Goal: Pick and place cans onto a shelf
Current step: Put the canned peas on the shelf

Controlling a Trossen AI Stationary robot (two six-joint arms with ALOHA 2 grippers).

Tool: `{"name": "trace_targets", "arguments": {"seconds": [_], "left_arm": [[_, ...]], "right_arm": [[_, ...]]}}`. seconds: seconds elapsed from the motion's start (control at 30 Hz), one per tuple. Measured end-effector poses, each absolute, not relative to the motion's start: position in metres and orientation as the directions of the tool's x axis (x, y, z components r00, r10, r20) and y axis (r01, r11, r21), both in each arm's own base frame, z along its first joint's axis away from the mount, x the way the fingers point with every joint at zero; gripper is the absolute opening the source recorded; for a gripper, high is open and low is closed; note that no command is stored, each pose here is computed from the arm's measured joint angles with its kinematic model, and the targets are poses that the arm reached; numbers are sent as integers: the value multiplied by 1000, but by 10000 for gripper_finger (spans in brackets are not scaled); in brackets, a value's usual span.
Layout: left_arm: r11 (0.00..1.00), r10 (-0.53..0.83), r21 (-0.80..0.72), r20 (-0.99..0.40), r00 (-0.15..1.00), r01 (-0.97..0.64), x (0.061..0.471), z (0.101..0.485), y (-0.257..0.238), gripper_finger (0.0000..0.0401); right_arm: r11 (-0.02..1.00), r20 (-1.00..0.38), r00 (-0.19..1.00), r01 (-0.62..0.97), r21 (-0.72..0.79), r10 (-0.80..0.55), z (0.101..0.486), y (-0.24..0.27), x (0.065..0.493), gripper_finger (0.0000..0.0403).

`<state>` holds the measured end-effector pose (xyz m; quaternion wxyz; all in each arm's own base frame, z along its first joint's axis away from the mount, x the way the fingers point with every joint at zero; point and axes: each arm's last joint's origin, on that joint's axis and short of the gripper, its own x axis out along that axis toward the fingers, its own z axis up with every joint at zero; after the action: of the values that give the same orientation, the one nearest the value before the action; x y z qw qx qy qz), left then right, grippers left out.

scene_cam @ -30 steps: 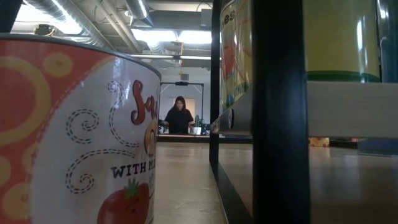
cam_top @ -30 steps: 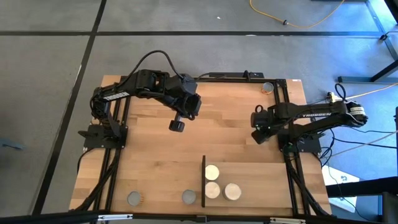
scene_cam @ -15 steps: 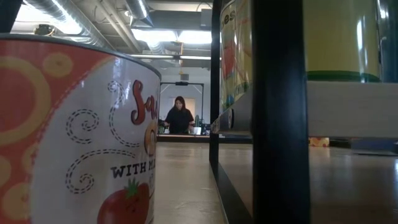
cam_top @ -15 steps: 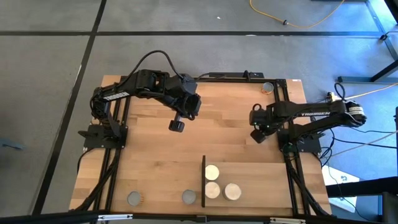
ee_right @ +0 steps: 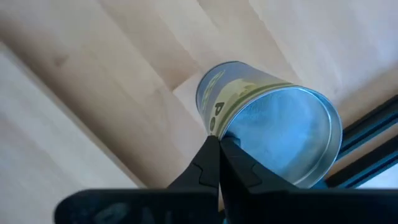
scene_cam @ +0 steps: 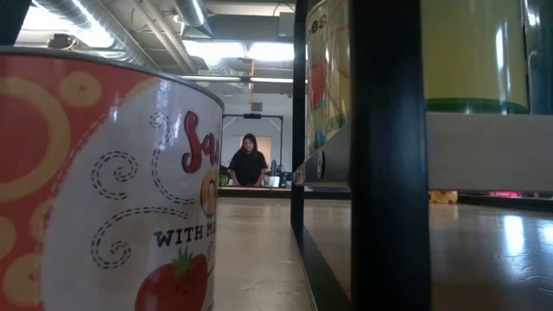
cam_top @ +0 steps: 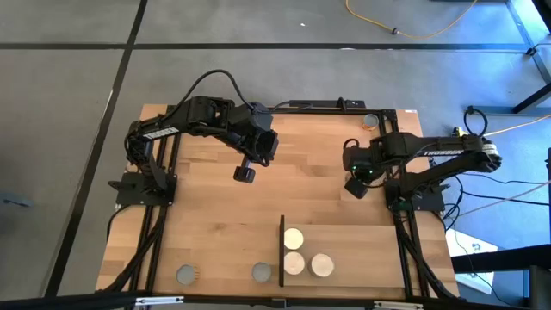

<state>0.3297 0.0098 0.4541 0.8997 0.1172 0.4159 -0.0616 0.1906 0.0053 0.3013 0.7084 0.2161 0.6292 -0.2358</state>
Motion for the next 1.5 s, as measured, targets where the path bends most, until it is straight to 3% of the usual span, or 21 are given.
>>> {"name": "trace_targets", "arguments": {"seconds": [0.47,0.83,1.23,1.5], "left_arm": [[965,-14,159,-765,644,209,329,454,10,1],[963,-14,160,-773,634,217,328,453,10,1],[963,-15,156,-782,623,219,327,452,10,1],[964,-15,155,-782,623,218,327,452,10,1]], "right_arm": [[957,-988,155,290,26,-21,346,64,254,0],[1000,-992,124,2,6,6,339,141,285,0],[996,-997,71,-91,-19,-13,308,200,304,0],[994,-994,112,-107,4,16,302,210,310,0]]}}
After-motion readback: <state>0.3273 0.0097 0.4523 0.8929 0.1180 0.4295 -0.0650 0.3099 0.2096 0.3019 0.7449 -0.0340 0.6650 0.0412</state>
